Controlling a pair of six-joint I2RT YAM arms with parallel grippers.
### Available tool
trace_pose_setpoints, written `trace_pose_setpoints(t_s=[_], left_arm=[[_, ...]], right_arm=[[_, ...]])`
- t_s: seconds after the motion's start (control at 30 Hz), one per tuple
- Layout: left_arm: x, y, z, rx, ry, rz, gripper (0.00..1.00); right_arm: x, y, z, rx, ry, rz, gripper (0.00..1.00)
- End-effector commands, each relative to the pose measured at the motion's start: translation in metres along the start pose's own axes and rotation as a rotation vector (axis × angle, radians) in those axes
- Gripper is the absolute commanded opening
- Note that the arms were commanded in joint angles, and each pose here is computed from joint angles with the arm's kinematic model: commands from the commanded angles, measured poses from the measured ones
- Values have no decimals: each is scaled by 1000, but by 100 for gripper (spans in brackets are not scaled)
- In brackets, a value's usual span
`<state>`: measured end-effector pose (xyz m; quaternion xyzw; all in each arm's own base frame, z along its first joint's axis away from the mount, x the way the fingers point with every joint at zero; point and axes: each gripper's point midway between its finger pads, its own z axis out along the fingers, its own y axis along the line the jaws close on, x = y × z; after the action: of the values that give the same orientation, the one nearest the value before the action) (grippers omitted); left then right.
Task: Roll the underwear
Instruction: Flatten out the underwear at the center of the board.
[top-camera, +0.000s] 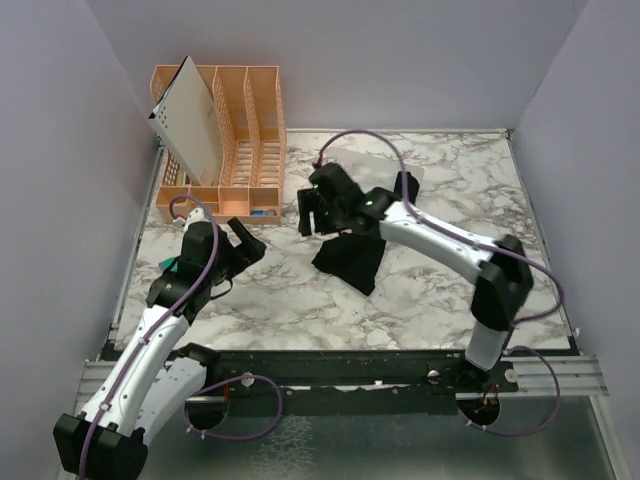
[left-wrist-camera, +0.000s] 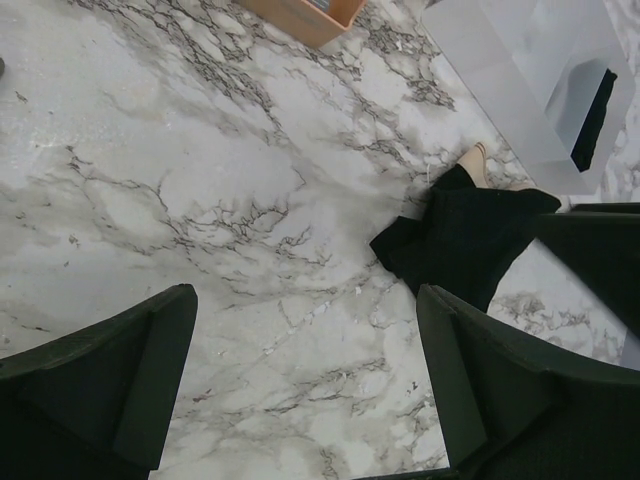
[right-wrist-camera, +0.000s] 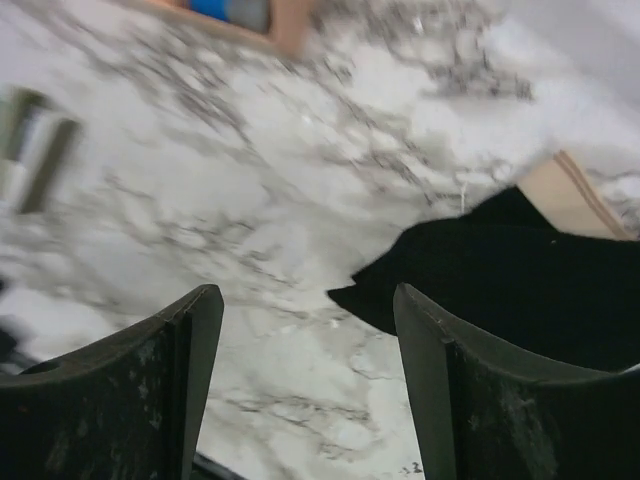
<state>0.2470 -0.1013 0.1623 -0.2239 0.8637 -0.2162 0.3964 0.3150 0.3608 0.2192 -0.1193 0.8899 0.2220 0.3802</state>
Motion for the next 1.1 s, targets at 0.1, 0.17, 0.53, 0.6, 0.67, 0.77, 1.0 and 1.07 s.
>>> trace_pose_setpoints(t_s=[0.1,0.17,0.53,0.6,0.67,0.77,1.0,1.07], left_arm=[[-20,6,-24,-27,-111,-54,99],[-19,8,-25,-29,-114,-57,99],[-13,11,-21,-37,-94,-55,99],[-13,10,-21,-33,-92,-55,99],[-12,10,-20,-32,-90,-55,99],[-11,10,-20,-30,-85,-54,99],[-6,10,-17,-21,-58,-43,99],[-3,8,-16,-9,-46,-38,99]], right_arm=[[85,-46,67,356,264,-170,79],[95,-54,75,430,290,-223,81],[88,-69,63,551,206,-262,37],[86,-72,58,560,199,-271,22],[87,-77,54,586,212,-282,11],[91,-85,49,603,227,-282,1],[83,-90,34,530,202,-212,0],[81,-93,24,525,200,-188,0]])
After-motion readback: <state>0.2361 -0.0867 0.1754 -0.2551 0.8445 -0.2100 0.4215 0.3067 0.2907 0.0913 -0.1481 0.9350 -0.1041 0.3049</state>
